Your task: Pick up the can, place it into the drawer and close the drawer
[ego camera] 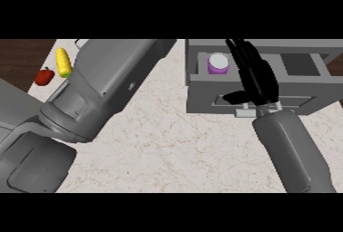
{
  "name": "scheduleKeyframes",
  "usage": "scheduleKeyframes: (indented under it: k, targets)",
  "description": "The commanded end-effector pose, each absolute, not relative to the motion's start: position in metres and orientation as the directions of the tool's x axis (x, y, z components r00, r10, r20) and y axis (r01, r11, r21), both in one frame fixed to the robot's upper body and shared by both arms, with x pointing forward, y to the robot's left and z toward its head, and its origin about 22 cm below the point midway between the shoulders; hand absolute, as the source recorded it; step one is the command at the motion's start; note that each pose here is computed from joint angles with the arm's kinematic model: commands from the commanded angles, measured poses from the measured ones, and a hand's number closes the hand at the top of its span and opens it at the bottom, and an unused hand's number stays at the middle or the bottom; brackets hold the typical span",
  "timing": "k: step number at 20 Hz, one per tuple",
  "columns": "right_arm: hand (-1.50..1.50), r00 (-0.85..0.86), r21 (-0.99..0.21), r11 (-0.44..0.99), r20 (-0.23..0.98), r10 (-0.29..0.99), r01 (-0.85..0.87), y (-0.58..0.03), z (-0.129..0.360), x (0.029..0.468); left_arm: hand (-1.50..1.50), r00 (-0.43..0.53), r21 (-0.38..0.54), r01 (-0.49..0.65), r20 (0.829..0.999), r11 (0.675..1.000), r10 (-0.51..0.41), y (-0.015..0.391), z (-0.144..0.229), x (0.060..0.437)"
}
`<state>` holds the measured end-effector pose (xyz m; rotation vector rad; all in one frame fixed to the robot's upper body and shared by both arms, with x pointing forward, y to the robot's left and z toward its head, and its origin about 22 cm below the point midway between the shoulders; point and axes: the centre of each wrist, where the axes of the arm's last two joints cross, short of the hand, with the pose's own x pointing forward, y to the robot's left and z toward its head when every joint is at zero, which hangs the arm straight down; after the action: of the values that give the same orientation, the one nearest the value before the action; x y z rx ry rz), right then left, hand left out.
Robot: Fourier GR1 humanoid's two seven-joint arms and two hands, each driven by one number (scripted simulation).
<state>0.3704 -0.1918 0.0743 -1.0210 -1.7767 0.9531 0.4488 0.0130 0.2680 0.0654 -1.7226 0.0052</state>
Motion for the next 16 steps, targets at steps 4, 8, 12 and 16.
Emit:
scheduleKeyframes:
  k: [4, 8, 12, 16]
  targets:
    - [-1.50, -0.210, -0.887, 0.295, 0.232, 0.950, 0.354, -0.190, 0.058, 0.407, -1.50, -0.145, 0.031, -0.049, 0.989, 0.998, -0.037, 0.035, 0.279, 0.452]
    - [-1.50, -0.201, -0.854, 0.306, 0.242, 0.949, 0.420, -0.195, 0.055, 0.420, -1.50, -0.129, 0.033, -0.051, 0.991, 0.998, -0.039, 0.047, 0.264, 0.453]
    - [-1.50, -0.199, -0.847, 0.276, 0.206, 0.958, 0.453, -0.173, 0.084, 0.441, -1.50, -0.126, 0.052, -0.061, 0.990, 0.997, -0.059, 0.063, 0.261, 0.456]
    - [-1.50, -0.195, -0.836, 0.257, 0.183, 0.964, 0.484, -0.185, 0.092, 0.451, -1.50, -0.131, 0.042, -0.050, 0.990, 0.998, -0.048, 0.067, 0.269, 0.452]
